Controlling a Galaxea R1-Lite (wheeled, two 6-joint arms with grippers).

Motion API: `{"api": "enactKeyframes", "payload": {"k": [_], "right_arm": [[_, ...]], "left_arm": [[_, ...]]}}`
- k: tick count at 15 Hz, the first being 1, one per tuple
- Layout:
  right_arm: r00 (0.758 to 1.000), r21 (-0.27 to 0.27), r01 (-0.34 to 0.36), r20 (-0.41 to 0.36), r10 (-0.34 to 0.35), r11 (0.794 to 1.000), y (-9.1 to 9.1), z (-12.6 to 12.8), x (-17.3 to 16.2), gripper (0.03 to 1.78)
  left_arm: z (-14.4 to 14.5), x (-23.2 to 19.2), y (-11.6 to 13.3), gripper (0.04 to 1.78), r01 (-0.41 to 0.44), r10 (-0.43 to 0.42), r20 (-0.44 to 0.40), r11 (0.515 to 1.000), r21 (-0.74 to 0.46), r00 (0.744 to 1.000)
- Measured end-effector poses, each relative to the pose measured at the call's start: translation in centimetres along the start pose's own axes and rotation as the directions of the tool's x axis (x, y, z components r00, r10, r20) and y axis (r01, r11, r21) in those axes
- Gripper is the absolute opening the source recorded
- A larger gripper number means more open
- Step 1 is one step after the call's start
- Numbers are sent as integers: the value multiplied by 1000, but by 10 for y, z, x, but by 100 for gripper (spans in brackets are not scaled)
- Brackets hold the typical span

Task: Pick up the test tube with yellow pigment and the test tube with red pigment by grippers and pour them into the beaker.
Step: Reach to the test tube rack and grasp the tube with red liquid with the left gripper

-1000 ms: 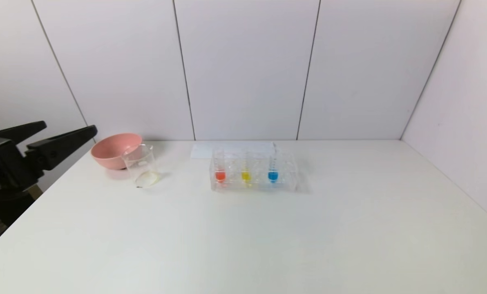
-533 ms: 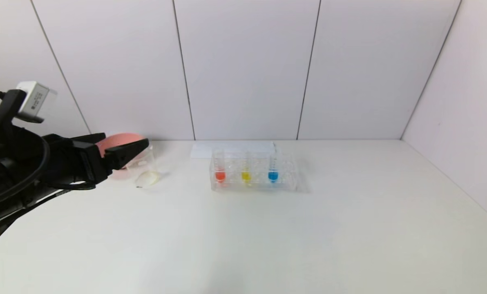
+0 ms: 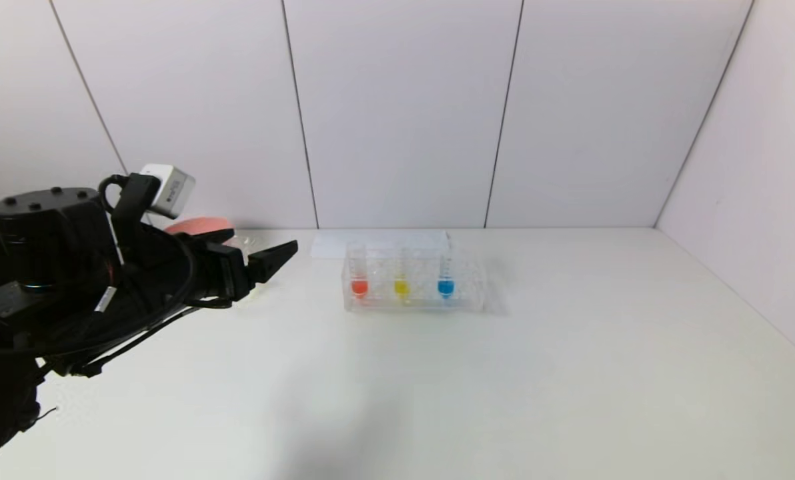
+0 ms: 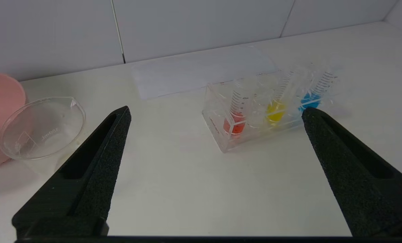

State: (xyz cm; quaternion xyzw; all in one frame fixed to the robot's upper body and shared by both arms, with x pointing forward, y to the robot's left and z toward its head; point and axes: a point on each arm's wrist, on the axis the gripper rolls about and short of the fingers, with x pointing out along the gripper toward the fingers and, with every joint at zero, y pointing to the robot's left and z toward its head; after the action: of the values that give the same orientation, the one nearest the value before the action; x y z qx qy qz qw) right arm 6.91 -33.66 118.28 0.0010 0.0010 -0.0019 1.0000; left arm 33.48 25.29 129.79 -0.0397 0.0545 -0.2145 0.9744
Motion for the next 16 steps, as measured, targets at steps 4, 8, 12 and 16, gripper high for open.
{"api": "enactKeyframes", "payload": {"k": [4,8,12,16], "right_arm": [[1000,0,0,0,0,1000,0,0,0,170],[1000,1,0,0,0,1000,0,0,0,170],[1000,0,0,0,0,1000,0,0,0,170],[1000,0,0,0,0,1000,0,0,0,170]], "left_arm": [[-17,26,-9,177,41,-41,15,999,3,999],[-33,44,-21,177,46,-46,-13,999,5,999],[-44,57,-29,177,33,-33,9,999,5,999],[-57,75,-37,177,-32,32,30,999,7,999]]}}
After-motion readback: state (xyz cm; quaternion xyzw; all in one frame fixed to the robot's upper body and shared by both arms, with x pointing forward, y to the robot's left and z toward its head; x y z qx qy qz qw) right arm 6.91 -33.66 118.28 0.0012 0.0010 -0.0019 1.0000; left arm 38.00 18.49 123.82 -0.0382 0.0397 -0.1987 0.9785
